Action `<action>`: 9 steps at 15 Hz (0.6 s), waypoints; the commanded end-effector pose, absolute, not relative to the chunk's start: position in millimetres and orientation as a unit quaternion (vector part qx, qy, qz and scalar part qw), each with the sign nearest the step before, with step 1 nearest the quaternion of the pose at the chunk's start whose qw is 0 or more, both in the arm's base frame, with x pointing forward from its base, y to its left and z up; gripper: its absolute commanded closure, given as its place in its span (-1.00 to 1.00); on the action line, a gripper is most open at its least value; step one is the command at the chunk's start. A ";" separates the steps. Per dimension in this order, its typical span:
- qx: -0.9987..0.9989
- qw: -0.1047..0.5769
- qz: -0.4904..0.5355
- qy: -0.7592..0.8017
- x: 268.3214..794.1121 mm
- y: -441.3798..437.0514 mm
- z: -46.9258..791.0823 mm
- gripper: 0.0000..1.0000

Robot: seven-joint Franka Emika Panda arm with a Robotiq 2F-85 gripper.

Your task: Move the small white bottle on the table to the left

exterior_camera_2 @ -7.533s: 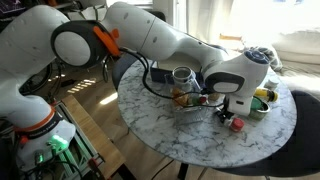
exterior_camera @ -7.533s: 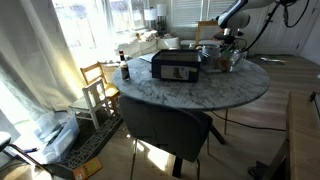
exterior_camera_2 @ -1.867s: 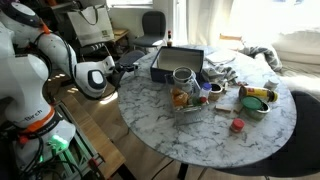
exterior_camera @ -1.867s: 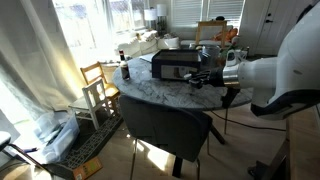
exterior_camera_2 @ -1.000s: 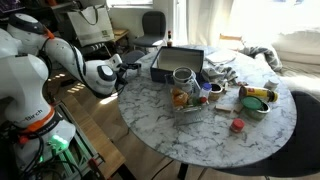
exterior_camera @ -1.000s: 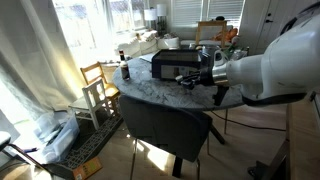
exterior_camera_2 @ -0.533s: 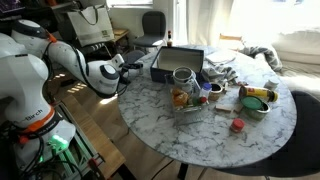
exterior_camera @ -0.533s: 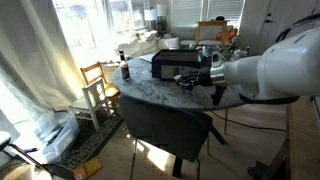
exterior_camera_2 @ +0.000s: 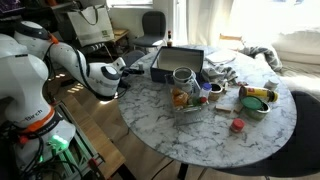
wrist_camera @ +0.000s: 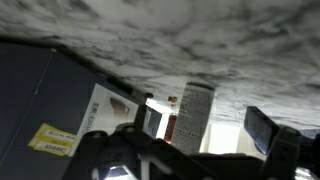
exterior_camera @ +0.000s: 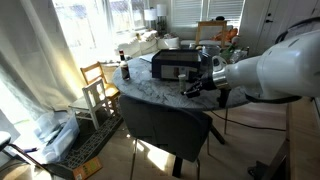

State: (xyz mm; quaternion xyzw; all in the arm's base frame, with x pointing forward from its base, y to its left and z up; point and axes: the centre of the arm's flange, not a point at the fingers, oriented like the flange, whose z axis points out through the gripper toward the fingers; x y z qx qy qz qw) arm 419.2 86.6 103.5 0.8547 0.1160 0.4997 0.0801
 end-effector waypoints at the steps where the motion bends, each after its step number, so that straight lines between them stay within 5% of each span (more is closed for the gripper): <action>1: 0.865 0.078 0.481 0.115 400.6 59.4 108.7 -1.00; 9: 0.892 0.098 0.440 0.041 372.3 45.8 148.3 -1.00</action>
